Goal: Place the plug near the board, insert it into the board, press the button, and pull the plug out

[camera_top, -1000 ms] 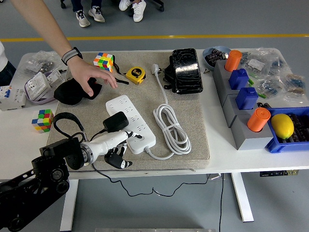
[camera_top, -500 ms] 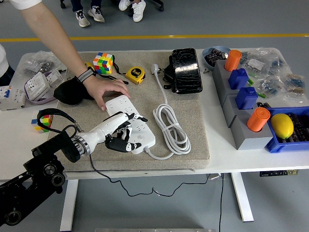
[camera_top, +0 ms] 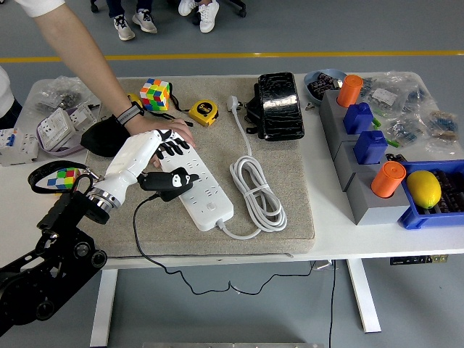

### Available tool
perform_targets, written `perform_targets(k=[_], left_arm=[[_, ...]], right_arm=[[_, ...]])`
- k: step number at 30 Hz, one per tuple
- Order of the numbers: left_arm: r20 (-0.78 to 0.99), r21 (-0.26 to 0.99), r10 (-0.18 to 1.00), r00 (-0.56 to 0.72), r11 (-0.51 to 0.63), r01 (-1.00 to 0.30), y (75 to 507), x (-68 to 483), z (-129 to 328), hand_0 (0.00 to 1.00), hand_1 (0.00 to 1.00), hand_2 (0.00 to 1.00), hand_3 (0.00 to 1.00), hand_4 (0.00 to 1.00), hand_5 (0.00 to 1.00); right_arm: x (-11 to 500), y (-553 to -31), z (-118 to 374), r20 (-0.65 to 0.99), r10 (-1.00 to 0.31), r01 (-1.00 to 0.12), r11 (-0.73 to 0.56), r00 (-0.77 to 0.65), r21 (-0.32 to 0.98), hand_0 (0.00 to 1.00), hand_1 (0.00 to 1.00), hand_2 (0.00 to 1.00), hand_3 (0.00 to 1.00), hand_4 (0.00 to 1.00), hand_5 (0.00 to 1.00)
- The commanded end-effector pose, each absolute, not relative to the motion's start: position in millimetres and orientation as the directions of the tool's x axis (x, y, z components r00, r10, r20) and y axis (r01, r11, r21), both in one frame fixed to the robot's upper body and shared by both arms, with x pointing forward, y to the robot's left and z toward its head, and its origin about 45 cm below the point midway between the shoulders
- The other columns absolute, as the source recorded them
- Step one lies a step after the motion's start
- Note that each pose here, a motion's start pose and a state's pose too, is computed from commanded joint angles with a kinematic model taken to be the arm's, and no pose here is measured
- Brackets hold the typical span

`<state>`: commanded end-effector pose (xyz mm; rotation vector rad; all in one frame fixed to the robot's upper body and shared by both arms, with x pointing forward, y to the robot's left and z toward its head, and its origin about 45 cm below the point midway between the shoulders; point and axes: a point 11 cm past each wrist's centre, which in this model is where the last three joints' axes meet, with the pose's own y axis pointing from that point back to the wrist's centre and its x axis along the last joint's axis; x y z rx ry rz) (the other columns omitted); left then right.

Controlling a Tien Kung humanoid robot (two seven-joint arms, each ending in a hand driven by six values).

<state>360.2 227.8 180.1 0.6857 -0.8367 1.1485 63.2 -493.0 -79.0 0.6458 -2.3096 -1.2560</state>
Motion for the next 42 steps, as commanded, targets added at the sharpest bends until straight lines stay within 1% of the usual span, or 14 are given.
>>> perform_targets(k=[2,3,8,14,15,20,21,26,27,32,33,38,39,42], left_arm=[[0.855,0.087,0.477,0.205,0.258,-0.962,230.7,360.5,173.2,0.506,0.634,0.641,0.673,0.998,0.436],[0.856,0.101,0.472,0.212,0.250,-0.963,231.9,360.8,170.9,0.591,0.680,0.678,0.713,0.998,0.514],[0.862,0.148,0.449,0.235,0.219,-0.964,235.1,362.2,161.5,0.591,0.680,0.678,0.713,0.998,0.514],[0.875,0.194,0.412,0.254,0.182,-0.964,238.9,363.9,151.2,0.577,0.672,0.664,0.716,0.998,0.545],[0.876,0.201,0.408,0.258,0.177,-0.963,239.4,364.3,149.8,0.455,0.591,0.584,0.680,0.998,0.473],[0.883,0.220,0.384,0.269,0.167,-0.961,239.1,366.6,145.9,0.455,0.591,0.584,0.680,0.998,0.473],[0.884,0.223,0.381,0.272,0.167,-0.960,239.0,366.7,145.3,0.374,0.529,0.540,0.601,0.998,0.360],[0.883,0.238,0.371,0.286,0.170,-0.956,236.3,366.3,141.8,0.374,0.529,0.540,0.601,0.998,0.360],[0.885,0.237,0.369,0.285,0.172,-0.956,235.6,366.1,141.5,0.309,0.494,0.508,0.546,0.970,0.273],[0.888,0.220,0.369,0.275,0.184,-0.958,233.0,366.0,141.2,0.309,0.494,0.508,0.546,0.970,0.273],[0.887,0.217,0.371,0.274,0.186,-0.958,232.6,365.9,140.8,0.239,0.403,0.415,0.522,0.794,0.148],[0.886,0.211,0.377,0.269,0.189,-0.959,231.7,364.9,138.4,0.239,0.403,0.415,0.522,0.794,0.148],[0.886,0.207,0.379,0.266,0.190,-0.960,231.6,364.8,138.3,0.226,0.346,0.364,0.494,0.757,0.138],[0.884,0.193,0.392,0.255,0.192,-0.962,231.5,364.7,138.8,0.226,0.346,0.364,0.494,0.757,0.138]], right_arm=[[63.4,-493.0,-78.9,0.148,-0.584,-0.194,0.481,-0.798,0.855,0.471,0.581,0.528,0.509,0.849,0.348],[63.7,-493.1,-78.8,0.148,-0.585,-0.194,0.481,-0.797,0.855,0.467,0.579,0.528,0.509,0.848,0.346],[64.5,-492.9,-78.8,0.146,-0.584,-0.196,0.481,-0.798,0.855,0.467,0.579,0.528,0.509,0.848,0.346],[64.6,-493.4,-78.5,0.146,-0.584,-0.196,0.482,-0.798,0.854,0.468,0.579,0.529,0.509,0.849,0.346],[64.6,-493.4,-78.5,0.147,-0.585,-0.196,0.482,-0.798,0.854,0.468,0.579,0.529,0.509,0.849,0.347],[64.8,-493.8,-78.2,0.149,-0.587,-0.196,0.483,-0.796,0.853,0.468,0.579,0.529,0.509,0.849,0.347],[64.7,-493.9,-78.2,0.149,-0.587,-0.196,0.483,-0.795,0.853,0.471,0.580,0.529,0.509,0.851,0.347],[66.2,-494.6,-77.6,0.149,-0.589,-0.199,0.484,-0.794,0.852,0.471,0.580,0.529,0.509,0.851,0.347],[66.2,-494.7,-77.5,0.149,-0.589,-0.199,0.485,-0.795,0.852,0.471,0.580,0.528,0.509,0.850,0.347],[65.7,-495.6,-77.2,0.152,-0.588,-0.198,0.487,-0.794,0.851,0.471,0.580,0.528,0.509,0.850,0.347],[65.3,-495.8,-77.2,0.153,-0.588,-0.197,0.487,-0.794,0.851,0.469,0.579,0.528,0.509,0.851,0.346],[65.1,-495.9,-77.1,0.154,-0.591,-0.198,0.487,-0.792,0.851,0.469,0.579,0.528,0.509,0.851,0.346],[65.3,-495.8,-77.1,0.154,-0.591,-0.198,0.487,-0.792,0.851,0.470,0.579,0.528,0.508,0.851,0.344],[64.7,-495.5,-77.3,0.155,-0.593,-0.197,0.486,-0.790,0.851,0.470,0.579,0.528,0.508,0.851,0.344]])
